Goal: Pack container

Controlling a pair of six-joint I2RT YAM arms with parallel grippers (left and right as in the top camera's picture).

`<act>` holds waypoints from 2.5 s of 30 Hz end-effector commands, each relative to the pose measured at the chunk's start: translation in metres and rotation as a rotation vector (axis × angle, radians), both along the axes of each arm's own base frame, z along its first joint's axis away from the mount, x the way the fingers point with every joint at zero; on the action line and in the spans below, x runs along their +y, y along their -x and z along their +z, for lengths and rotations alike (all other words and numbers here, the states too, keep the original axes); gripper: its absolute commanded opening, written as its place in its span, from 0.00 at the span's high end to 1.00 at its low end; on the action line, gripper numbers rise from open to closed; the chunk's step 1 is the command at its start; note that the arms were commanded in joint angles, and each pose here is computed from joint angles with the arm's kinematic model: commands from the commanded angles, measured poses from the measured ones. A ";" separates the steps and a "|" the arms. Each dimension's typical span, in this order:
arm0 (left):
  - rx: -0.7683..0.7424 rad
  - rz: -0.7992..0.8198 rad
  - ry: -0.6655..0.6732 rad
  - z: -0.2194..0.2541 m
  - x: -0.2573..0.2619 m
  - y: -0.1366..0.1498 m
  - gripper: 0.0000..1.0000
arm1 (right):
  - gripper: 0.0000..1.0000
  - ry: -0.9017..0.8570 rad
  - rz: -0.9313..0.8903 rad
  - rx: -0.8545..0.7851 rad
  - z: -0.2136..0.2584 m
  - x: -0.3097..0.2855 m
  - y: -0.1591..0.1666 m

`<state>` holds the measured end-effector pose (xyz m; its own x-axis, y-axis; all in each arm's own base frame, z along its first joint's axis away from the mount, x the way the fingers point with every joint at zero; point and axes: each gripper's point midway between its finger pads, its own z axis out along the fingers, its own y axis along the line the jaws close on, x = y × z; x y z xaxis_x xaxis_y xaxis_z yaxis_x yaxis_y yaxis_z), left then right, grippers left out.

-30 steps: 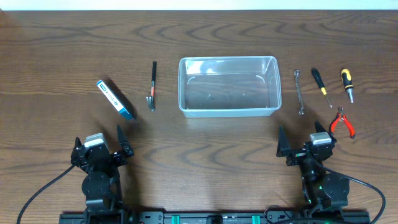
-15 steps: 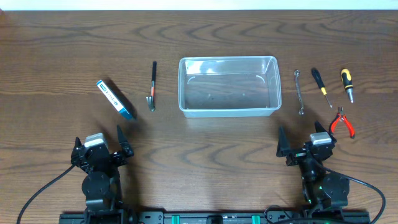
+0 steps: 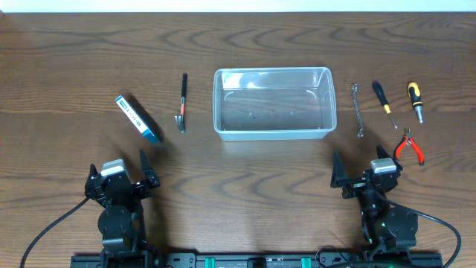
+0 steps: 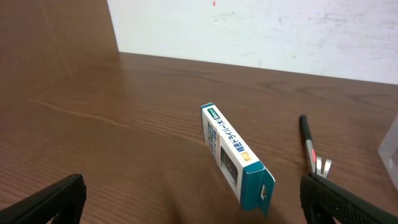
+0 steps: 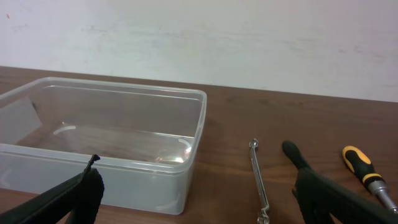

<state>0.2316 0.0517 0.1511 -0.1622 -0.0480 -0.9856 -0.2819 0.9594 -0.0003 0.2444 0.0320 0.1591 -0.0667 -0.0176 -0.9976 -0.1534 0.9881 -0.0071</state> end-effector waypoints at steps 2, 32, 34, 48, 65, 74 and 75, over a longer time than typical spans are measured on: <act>0.031 -0.012 -0.010 -0.014 -0.002 -0.001 0.02 | 0.01 0.014 0.001 -0.007 0.000 0.000 0.000; 0.031 -0.012 -0.010 -0.014 -0.002 -0.001 0.02 | 0.01 -0.069 0.001 -0.025 0.008 0.000 0.000; 0.031 -0.012 -0.010 -0.014 -0.002 -0.001 0.02 | 0.01 -0.097 0.000 -0.027 0.010 0.000 0.000; 0.031 -0.012 -0.010 -0.014 -0.002 -0.001 0.02 | 0.01 -0.034 -0.119 -0.079 0.152 -0.021 -0.020; 0.031 -0.012 -0.010 -0.014 -0.002 -0.001 0.02 | 0.01 0.129 -0.187 0.854 0.130 -0.076 -0.155; 0.031 -0.012 -0.010 -0.014 -0.002 -0.001 0.02 | 0.01 0.109 -0.177 1.146 0.019 -0.090 -0.183; 0.031 -0.012 -0.010 -0.014 -0.002 -0.001 0.02 | 0.01 0.109 -0.174 1.173 0.010 -0.090 -0.183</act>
<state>0.2323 0.0504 0.1514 -0.1589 -0.0473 -0.9862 -0.2746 0.9616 -0.0019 0.4241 -0.0567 0.1738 -0.9422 0.0124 -0.3349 0.0255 0.9991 -0.0346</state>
